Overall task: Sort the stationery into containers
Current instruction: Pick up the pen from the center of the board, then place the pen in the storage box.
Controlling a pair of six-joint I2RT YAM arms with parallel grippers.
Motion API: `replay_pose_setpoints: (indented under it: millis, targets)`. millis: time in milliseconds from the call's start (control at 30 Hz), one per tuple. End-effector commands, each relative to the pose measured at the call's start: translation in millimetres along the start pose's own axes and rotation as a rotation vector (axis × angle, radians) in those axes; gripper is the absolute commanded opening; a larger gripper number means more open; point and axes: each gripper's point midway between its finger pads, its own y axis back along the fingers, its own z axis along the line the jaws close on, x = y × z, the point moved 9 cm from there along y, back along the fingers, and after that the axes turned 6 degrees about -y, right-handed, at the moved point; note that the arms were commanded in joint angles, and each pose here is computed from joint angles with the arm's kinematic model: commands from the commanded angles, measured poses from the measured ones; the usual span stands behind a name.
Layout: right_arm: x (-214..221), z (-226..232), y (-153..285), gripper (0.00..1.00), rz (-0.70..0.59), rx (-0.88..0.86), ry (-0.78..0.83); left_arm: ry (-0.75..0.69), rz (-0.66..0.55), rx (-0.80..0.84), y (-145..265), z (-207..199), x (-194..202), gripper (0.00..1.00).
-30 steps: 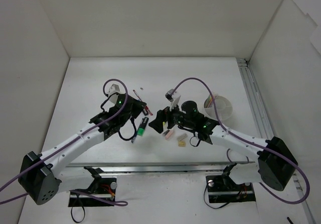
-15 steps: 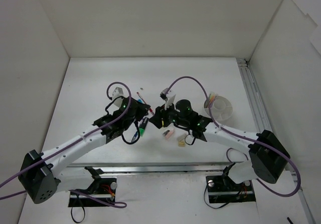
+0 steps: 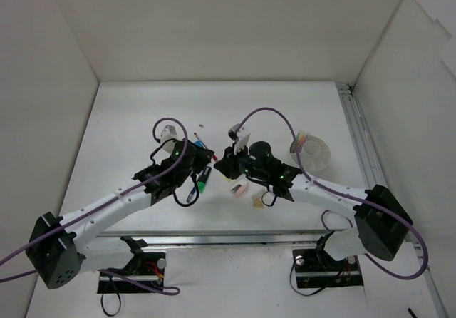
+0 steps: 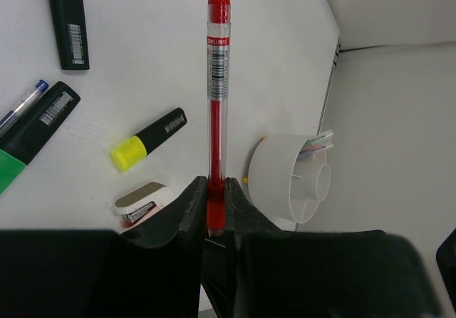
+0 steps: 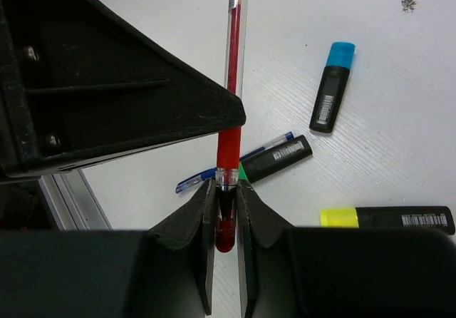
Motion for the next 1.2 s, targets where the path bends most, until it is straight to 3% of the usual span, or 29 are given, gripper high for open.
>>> replay_pose_setpoints:
  millis: [0,233,333,367,433,467,533,567,667,867,1000,1167]
  targets:
    - [-47,25,12,0.00,-0.187,-0.062,0.006,-0.011,0.003,0.107,12,-21,-5,0.00]
    - [-42,23,40,0.00,-0.097,0.022,0.002,-0.075,0.000,0.147,21,-23,-9,0.08]
    - [-43,24,52,0.00,-0.063,0.056,0.007,-0.126,0.008,0.185,24,-29,-8,0.24]
    - [-46,25,57,0.00,-0.065,0.061,0.009,-0.138,0.012,0.182,23,-30,-8,0.40]
    - [-52,25,61,0.00,-0.059,0.093,0.020,-0.171,0.012,0.192,25,-33,-9,0.49]
    - [-47,21,63,0.00,-0.012,0.138,0.014,-0.183,0.015,0.191,25,-32,-9,0.62]
    - [-52,18,67,0.00,0.018,0.209,0.029,-0.213,0.015,0.199,26,-34,-10,0.74]
    - [-53,16,64,0.00,0.029,0.235,0.028,-0.226,0.017,0.194,28,-33,-11,0.86]
    - [-51,5,69,0.00,0.142,0.313,0.010,-0.290,-0.009,0.167,37,-29,-18,1.00]
    - [-51,-25,100,0.00,0.364,0.537,-0.079,-0.578,-0.064,0.139,60,-17,-49,1.00]
    - [-55,-37,134,0.00,0.456,0.806,-0.077,-0.678,-0.111,0.045,64,3,-64,1.00]
    - [-58,-43,173,0.00,0.540,1.039,-0.136,-0.716,-0.068,-0.030,55,30,-69,1.00]
